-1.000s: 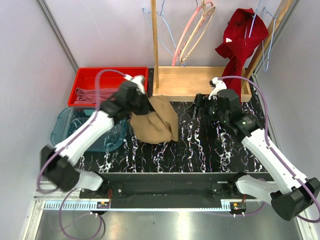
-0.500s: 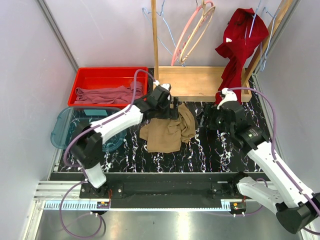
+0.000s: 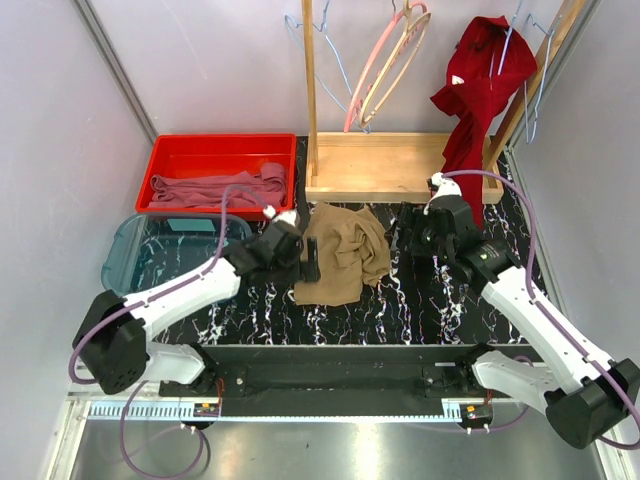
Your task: Place the skirt on the hanger
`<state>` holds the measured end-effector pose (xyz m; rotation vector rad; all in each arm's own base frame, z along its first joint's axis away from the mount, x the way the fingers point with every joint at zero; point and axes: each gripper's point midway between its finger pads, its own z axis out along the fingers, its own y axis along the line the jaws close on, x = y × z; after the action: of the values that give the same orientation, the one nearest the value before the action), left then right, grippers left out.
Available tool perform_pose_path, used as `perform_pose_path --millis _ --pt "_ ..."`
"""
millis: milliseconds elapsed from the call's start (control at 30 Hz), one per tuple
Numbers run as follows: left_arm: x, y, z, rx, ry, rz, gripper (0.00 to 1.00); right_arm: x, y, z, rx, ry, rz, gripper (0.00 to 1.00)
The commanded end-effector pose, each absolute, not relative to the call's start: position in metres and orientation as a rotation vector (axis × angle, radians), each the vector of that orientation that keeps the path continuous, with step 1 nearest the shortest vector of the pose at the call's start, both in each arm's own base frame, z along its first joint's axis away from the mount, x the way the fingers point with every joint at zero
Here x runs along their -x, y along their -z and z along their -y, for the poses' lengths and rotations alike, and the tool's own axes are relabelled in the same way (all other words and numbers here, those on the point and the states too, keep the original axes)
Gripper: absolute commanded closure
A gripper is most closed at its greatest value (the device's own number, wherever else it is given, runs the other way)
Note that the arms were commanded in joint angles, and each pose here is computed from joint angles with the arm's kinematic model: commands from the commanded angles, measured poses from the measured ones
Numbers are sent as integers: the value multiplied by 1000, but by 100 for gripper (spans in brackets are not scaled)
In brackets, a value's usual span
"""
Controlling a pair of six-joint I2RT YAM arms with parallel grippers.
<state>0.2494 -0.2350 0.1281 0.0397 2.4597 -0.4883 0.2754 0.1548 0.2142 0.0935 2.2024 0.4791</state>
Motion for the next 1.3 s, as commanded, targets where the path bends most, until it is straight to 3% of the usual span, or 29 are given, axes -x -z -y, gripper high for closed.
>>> perform_pose_path --millis 0,433,567,600,667,700,733,967,1100,1267 --pt "-227 -105 253 2 608 -2514 4 -288 -251 -172 -71 -576 -2111 17" --pt "-216 -28 258 16 518 -2710 12 -285 -254 -169 -77 -576 -2089 17" --pt "-220 -32 257 -11 495 -2694 37 -284 -256 -166 -82 -569 -2083 17" --pt "-223 -36 255 -15 485 -2683 52 -284 -257 -166 -82 -567 -2077 17" --pt "-230 -56 254 -82 455 -2644 73 -285 -257 -165 -85 -561 -2074 17" --pt "-233 -65 252 -115 433 -2630 93 -285 -258 -165 -83 -560 -2073 17" --pt "-244 -93 256 -141 443 -2568 100 -286 -261 -165 -77 -559 -2066 16" --pt "-272 -249 210 -501 140 -2260 100 -296 -282 -169 -46 -555 -2024 15" --pt "-277 -367 209 -637 178 -1994 100 -304 -302 -174 -29 -571 -1978 15" --pt "-241 -422 236 -1066 346 -1690 100 -314 -331 -178 -26 -583 -1914 15"
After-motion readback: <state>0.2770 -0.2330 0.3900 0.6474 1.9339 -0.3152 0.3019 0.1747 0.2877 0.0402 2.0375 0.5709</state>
